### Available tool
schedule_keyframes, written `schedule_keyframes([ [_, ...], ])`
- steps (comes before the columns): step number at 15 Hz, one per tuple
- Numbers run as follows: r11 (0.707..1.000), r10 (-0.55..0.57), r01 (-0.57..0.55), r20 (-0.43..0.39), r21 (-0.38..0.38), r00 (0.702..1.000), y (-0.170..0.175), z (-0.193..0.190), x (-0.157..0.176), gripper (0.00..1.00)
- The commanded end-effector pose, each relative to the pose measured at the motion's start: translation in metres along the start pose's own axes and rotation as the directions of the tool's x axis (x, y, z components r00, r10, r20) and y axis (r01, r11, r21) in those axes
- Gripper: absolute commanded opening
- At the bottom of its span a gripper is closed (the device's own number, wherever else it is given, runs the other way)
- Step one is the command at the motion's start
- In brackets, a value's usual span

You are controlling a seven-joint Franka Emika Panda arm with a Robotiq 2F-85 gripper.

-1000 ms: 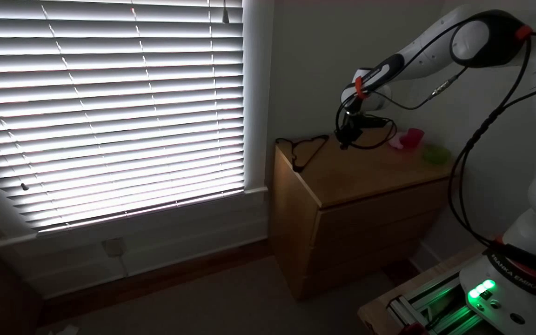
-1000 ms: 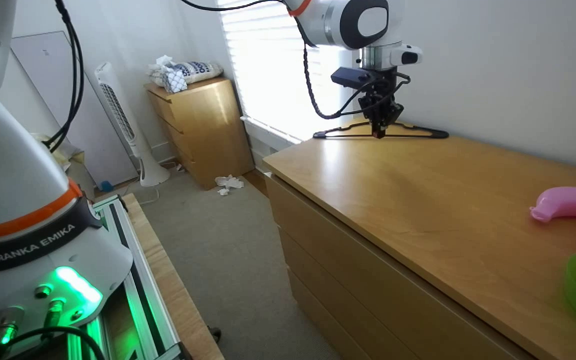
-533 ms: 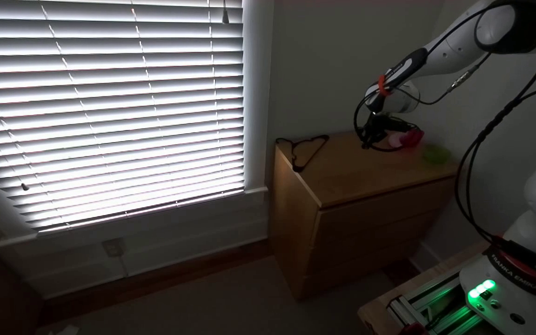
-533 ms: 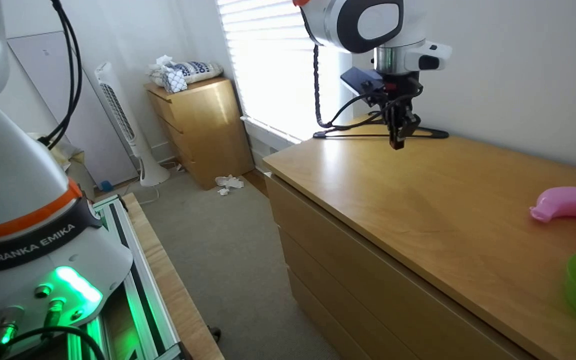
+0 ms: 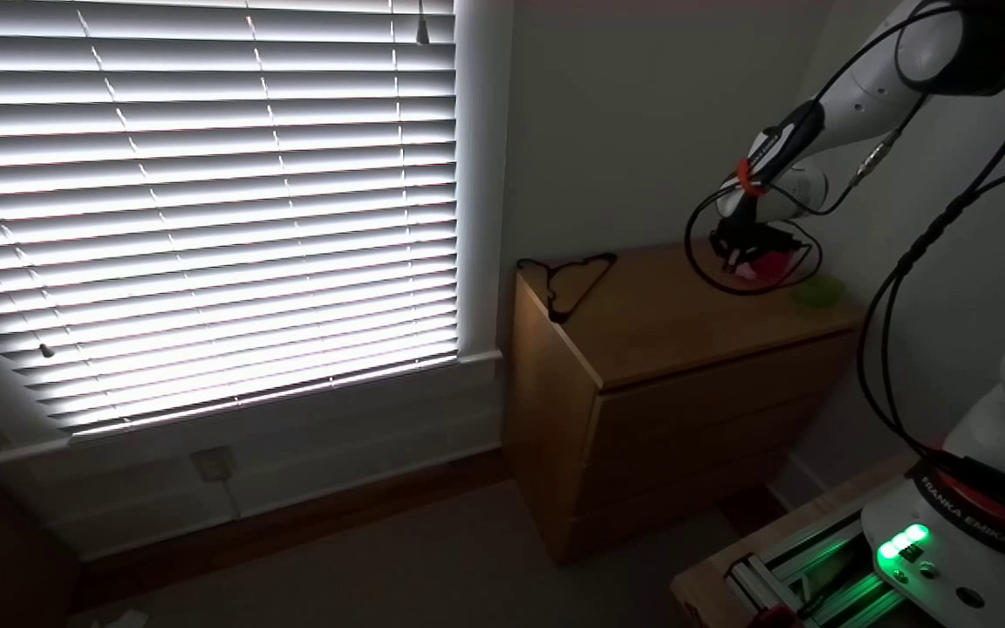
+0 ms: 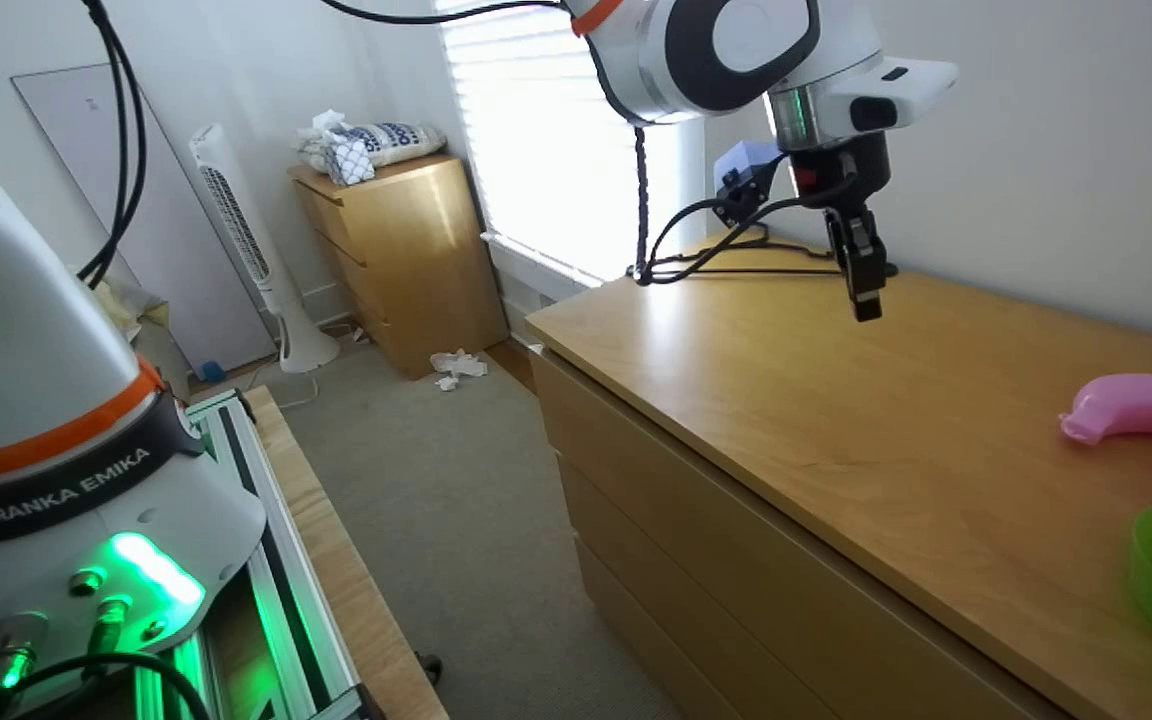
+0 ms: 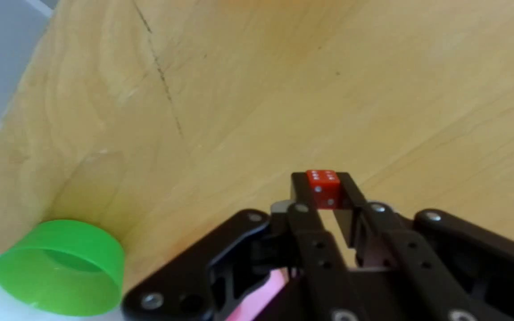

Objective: Move the orange object to the right side of the countertop.

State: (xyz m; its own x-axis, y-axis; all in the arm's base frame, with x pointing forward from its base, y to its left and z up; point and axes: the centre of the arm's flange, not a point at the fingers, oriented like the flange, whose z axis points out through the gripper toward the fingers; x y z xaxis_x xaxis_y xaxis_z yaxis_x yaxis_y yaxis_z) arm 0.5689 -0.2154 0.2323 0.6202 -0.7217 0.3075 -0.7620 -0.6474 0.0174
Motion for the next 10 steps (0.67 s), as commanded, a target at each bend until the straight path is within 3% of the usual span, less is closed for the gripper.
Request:
schedule_keyframes([
  [1,0.985,0.119,-0.127,-0.074,-0.117,0.990,0.001,-0.017,-0.012,0.04],
  [5,0.950,0.189,-0.227,-0.184,-0.214,0.964,-0.005,-0.023,-0.003,0.04],
  [10,0.910,0.257,-0.309,-0.209,-0.276,0.944,-0.007,0.008,-0.001,0.04],
])
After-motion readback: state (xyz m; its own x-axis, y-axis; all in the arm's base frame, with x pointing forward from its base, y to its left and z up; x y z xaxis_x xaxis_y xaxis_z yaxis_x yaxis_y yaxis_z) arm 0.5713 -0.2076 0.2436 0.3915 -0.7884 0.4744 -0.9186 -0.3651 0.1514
